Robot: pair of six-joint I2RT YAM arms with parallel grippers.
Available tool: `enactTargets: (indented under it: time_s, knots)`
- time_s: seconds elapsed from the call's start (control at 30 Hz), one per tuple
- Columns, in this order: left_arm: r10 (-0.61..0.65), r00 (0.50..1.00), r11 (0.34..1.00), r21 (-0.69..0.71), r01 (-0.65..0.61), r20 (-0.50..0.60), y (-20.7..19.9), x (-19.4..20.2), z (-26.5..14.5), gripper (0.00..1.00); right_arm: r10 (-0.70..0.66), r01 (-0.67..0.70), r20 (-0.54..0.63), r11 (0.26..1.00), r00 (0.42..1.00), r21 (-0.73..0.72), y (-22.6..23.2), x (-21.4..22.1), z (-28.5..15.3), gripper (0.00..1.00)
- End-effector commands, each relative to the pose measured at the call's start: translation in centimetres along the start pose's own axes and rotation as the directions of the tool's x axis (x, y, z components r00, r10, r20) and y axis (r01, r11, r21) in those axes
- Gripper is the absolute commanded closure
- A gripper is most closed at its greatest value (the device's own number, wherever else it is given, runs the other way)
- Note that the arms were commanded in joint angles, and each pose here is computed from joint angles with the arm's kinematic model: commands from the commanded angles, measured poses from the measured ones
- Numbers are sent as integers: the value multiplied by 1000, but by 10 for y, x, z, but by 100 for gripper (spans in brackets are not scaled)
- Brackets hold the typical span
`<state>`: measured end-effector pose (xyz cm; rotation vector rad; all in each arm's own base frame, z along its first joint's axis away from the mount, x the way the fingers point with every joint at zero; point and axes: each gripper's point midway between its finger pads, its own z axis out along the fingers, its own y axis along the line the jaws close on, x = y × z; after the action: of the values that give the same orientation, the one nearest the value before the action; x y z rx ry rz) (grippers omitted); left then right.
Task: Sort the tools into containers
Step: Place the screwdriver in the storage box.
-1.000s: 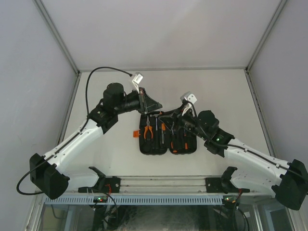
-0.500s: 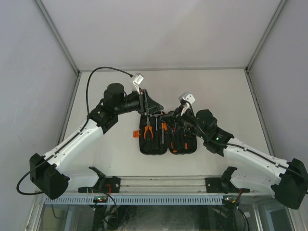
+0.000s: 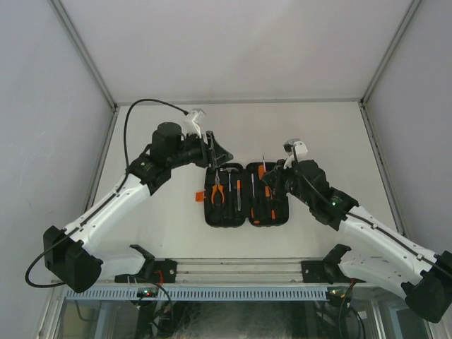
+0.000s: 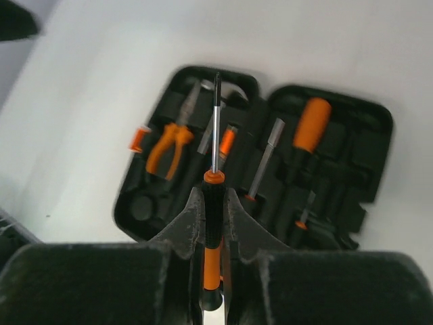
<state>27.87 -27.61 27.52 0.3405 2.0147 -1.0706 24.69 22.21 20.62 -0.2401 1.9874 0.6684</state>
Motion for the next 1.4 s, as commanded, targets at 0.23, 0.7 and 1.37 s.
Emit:
enactTargets:
  time_s: [0.23, 0.7, 1.37]
  knots:
    - [55, 997, 975, -216, -43, 53, 37, -19, -12, 34, 223, -141, -248, 941, 943, 308, -69, 60, -2, 100]
    - [36, 999, 972, -234, -27, 34, 47, -10, -11, 34, 208, -54, -287, 884, 935, 465, -98, 90, 14, 100]
    - [18, 1000, 976, -216, -16, 10, 48, -5, -6, 35, 153, 86, -400, 850, 904, 520, -111, 126, 21, 100]
